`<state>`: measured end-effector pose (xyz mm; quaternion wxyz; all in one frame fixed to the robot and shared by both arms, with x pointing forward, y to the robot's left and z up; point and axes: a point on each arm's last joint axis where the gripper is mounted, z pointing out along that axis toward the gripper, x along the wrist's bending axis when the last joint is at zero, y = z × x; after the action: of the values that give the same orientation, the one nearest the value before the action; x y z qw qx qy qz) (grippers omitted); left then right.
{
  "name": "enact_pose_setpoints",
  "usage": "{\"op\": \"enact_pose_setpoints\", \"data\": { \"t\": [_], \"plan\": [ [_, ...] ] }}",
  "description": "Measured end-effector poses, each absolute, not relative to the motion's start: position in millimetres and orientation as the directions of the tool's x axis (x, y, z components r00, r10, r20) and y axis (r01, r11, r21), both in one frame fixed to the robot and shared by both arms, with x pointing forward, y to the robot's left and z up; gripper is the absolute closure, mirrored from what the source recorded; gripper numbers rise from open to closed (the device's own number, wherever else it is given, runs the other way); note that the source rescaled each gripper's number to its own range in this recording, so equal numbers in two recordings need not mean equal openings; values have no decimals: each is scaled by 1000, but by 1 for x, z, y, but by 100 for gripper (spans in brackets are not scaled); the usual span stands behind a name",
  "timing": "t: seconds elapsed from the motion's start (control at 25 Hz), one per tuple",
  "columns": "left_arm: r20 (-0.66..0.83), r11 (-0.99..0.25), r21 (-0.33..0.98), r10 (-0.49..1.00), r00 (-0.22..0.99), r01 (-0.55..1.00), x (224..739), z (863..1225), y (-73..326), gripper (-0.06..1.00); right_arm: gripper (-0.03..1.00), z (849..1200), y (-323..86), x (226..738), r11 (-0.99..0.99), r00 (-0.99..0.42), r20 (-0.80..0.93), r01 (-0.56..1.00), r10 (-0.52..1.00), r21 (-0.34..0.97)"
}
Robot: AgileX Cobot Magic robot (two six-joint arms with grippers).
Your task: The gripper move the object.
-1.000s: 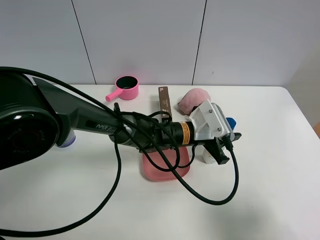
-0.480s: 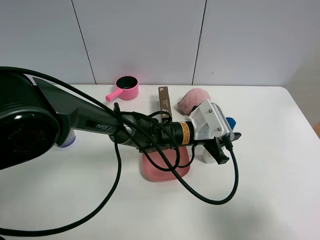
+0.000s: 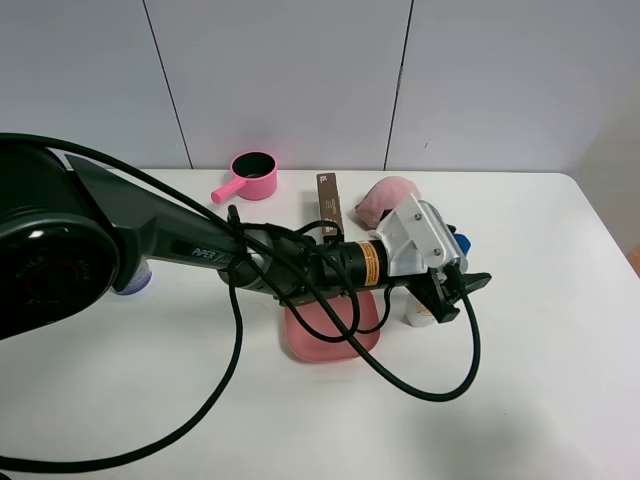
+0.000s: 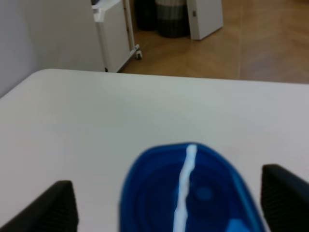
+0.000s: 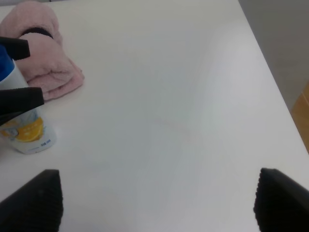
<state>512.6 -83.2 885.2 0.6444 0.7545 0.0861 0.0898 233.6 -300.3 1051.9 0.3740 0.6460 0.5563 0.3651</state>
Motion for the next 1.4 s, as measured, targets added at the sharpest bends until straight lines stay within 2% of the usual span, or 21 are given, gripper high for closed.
{"op": "enact_pose_setpoints", "data": {
  "t": [0.08,0.24,0.44,0.64,0.92,1.16,1.4],
  "plan": [
    [14,-147,989,261,965,26,514,886,-83,21,-3,1052,-300,234,-101,114,56,446,992,889],
    [13,-146,989,262,965,26,514,886,-83,18,-3,1052,-300,234,-101,114,56,446,992,889],
    [32,-203,979,261,965,23,514,883,-82,18,-3,1052,-300,234,-101,114,56,446,992,889],
    [49,-210,978,234,971,1,507,900,-77,18,-3,1052,-300,234,-101,114,56,446,992,889],
    [42,-263,964,233,971,22,486,914,-51,18,-3,1052,-300,234,-101,114,56,446,992,889],
    [99,-340,941,260,961,-4,467,948,-21,18,-3,1052,-300,234,-101,114,56,446,992,889],
    [248,-474,878,347,905,-59,454,1009,19,18,-3,1052,-300,234,-101,114,55,446,992,890]
  ]
}}
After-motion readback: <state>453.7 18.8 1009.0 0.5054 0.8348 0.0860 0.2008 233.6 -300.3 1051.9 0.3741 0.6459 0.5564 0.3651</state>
